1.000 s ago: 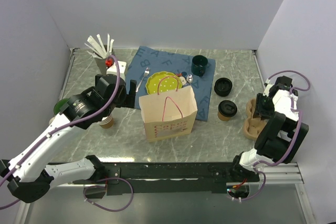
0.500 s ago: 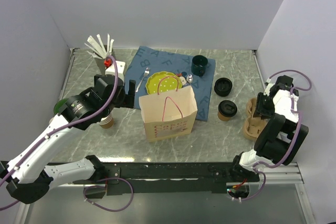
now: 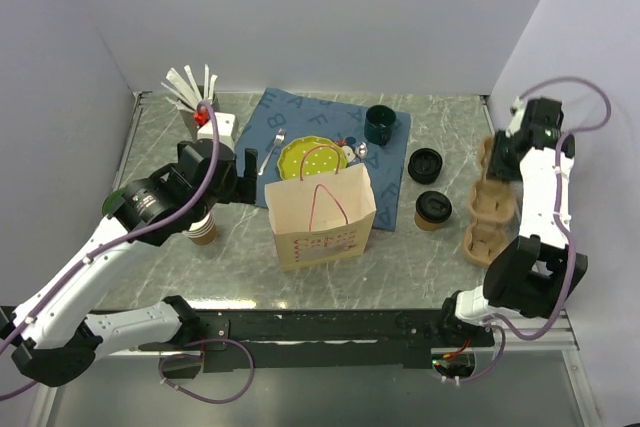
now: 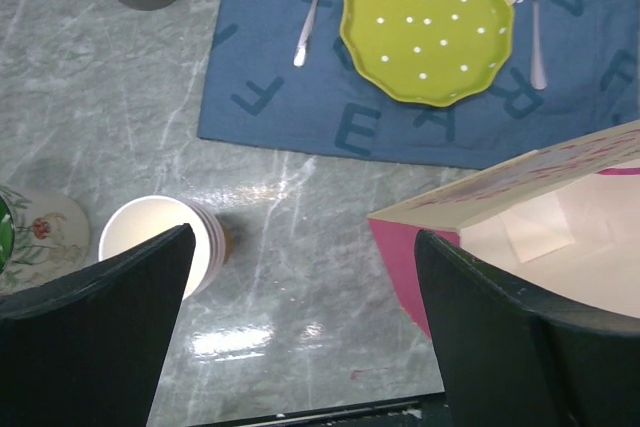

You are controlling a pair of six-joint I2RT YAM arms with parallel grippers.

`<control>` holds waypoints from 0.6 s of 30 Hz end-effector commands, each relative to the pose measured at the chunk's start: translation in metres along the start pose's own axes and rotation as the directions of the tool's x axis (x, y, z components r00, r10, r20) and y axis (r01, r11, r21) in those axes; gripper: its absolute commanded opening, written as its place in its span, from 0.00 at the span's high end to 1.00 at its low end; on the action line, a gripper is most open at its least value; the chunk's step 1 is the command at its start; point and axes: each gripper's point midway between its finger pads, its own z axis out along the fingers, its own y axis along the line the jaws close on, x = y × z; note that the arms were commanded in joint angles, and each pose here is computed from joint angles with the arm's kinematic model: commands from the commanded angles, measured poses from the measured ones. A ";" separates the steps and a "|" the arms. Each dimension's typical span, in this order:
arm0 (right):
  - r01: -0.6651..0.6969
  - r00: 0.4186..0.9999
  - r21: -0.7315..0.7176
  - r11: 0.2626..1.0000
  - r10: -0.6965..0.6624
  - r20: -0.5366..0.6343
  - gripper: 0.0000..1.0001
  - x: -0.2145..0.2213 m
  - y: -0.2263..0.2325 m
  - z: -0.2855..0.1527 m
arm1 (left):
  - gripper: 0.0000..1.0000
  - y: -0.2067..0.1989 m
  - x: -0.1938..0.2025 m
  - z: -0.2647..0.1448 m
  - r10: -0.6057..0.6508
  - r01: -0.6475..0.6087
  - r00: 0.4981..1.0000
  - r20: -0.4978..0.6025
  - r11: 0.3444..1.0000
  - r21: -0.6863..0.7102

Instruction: Pack the takeout coffee

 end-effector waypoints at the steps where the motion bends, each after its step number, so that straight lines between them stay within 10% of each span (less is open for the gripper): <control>1: 0.072 0.982 -0.052 0.996 -0.061 0.181 0.62 -0.059 0.045 -0.058 | 0.03 -0.007 -0.013 -0.015 -0.093 0.092 0.996 0.004 0.995 0.047; 6: 0.285 0.888 -0.250 0.926 -0.157 0.432 0.62 -0.107 0.130 -0.129 | 0.09 -0.017 -0.008 -0.032 -0.162 0.171 0.983 -0.090 0.981 0.095; 18: 0.879 0.438 -0.378 0.290 -0.181 0.880 0.61 -0.028 0.296 -0.323 | 0.27 -0.070 0.006 -0.065 -0.377 0.474 0.845 -0.380 0.856 0.205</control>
